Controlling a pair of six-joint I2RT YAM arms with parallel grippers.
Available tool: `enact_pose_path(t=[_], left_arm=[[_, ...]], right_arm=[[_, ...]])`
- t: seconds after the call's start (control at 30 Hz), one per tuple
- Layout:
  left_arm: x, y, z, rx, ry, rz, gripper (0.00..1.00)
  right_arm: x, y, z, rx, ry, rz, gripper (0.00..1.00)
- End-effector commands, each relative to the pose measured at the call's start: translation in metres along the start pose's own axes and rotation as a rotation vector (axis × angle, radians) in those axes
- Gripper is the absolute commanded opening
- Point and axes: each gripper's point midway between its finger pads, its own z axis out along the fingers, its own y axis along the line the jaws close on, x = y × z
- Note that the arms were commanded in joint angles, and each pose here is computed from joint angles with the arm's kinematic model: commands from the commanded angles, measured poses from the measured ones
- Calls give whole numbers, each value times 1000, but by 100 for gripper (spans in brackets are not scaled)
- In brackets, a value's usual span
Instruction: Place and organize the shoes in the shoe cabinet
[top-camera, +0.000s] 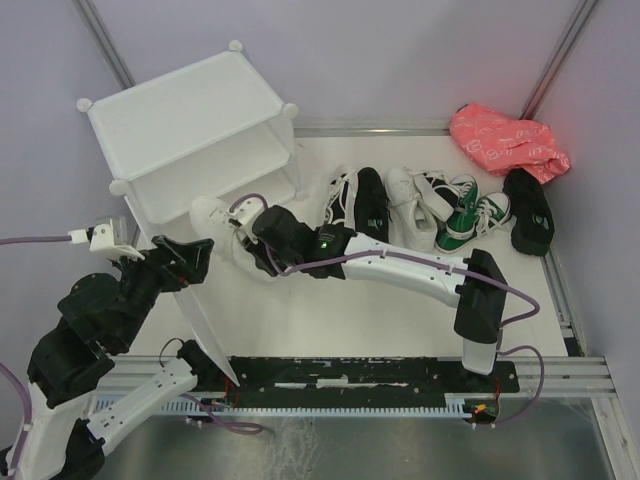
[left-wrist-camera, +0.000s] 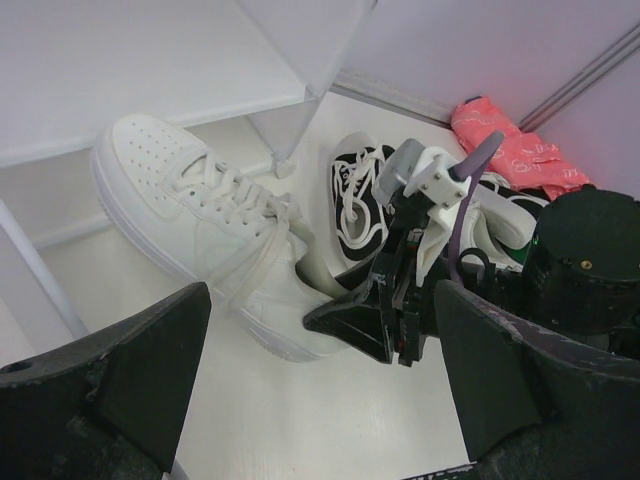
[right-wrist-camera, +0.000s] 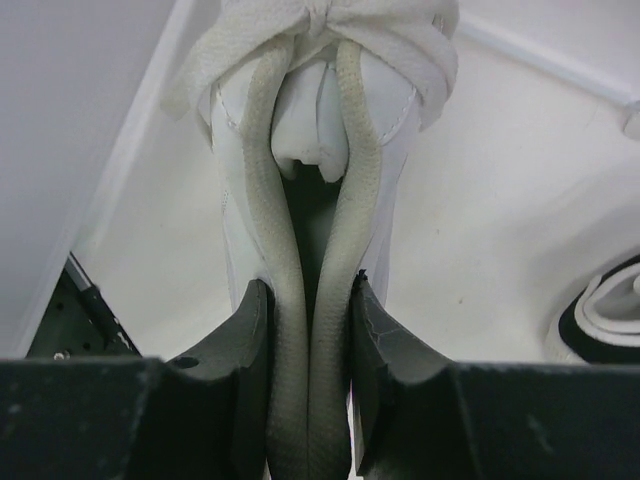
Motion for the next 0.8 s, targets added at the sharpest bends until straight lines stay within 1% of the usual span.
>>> enact_pose_path(t=[0.0, 0.2, 0.23, 0.3, 0.77], left_arm=[[-8, -3, -4, 11, -25, -59, 99], [-5, -5, -3, 19, -17, -63, 99], [-4, -5, -2, 20, -11, -61, 99], [-1, -7, -1, 26, -2, -60, 99], [0, -6, -5, 29, 11, -58, 99]], right_arm=[[-78, -2, -12, -3, -203, 8, 0], [-108, -10, 5, -17, -225, 34, 0], [-118, -11, 4, -21, -241, 39, 0], [-125, -14, 7, -21, -248, 47, 0], [-152, -14, -18, -60, -319, 63, 0]])
